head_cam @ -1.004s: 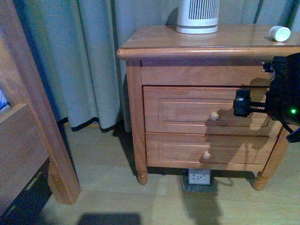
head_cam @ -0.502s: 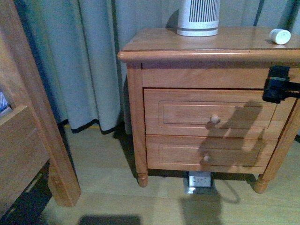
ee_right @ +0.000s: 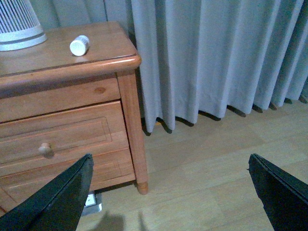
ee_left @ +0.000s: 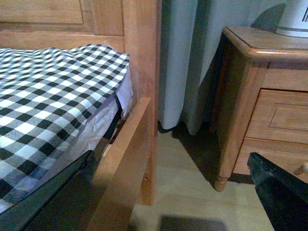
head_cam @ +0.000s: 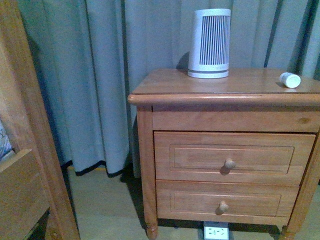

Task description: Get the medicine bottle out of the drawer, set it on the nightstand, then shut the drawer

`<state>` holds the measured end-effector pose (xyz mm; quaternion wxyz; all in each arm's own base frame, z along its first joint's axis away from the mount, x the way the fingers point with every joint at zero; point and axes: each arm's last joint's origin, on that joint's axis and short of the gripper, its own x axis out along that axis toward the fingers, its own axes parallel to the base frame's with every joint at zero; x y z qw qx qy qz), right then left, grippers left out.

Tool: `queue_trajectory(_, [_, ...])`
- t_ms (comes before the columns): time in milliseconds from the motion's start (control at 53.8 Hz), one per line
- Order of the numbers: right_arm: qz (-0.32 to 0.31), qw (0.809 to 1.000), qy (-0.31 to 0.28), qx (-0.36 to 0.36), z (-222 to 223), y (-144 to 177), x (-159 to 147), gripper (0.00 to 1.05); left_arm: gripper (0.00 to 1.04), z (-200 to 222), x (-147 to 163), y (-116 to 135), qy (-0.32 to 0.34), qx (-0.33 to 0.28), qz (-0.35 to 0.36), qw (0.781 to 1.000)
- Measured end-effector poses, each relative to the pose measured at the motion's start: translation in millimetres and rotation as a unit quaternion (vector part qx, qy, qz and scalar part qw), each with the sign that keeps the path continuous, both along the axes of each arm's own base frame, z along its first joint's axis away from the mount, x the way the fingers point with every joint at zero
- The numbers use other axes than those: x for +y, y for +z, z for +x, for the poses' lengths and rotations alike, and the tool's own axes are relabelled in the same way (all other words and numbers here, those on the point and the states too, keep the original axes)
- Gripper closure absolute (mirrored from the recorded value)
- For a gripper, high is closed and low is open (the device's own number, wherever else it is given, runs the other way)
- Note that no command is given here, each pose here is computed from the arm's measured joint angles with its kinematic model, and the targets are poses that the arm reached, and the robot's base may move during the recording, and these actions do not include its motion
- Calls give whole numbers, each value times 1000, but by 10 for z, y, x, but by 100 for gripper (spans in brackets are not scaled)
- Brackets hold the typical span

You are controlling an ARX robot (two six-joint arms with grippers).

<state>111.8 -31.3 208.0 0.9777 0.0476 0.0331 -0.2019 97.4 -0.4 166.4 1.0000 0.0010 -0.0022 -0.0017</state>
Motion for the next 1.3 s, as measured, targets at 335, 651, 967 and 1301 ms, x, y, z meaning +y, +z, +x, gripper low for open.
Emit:
queue_trajectory(335, [-12, 997, 71, -28, -131, -195, 113, 11, 7, 0, 0, 0, 0, 0, 0, 1000])
queue_trajectory(651, [-42, 981, 186, -34, -139, -282, 258, 65, 7, 0, 0, 0, 0, 0, 0, 1000])
queue_trajectory(967, [-46, 978, 201, -35, -143, -405, 311, 102, 7, 0, 0, 0, 0, 0, 0, 1000])
queue_trajectory(1301, [-47, 978, 201, -36, -145, -402, 311, 72, 7, 0, 0, 0, 0, 0, 0, 1000])
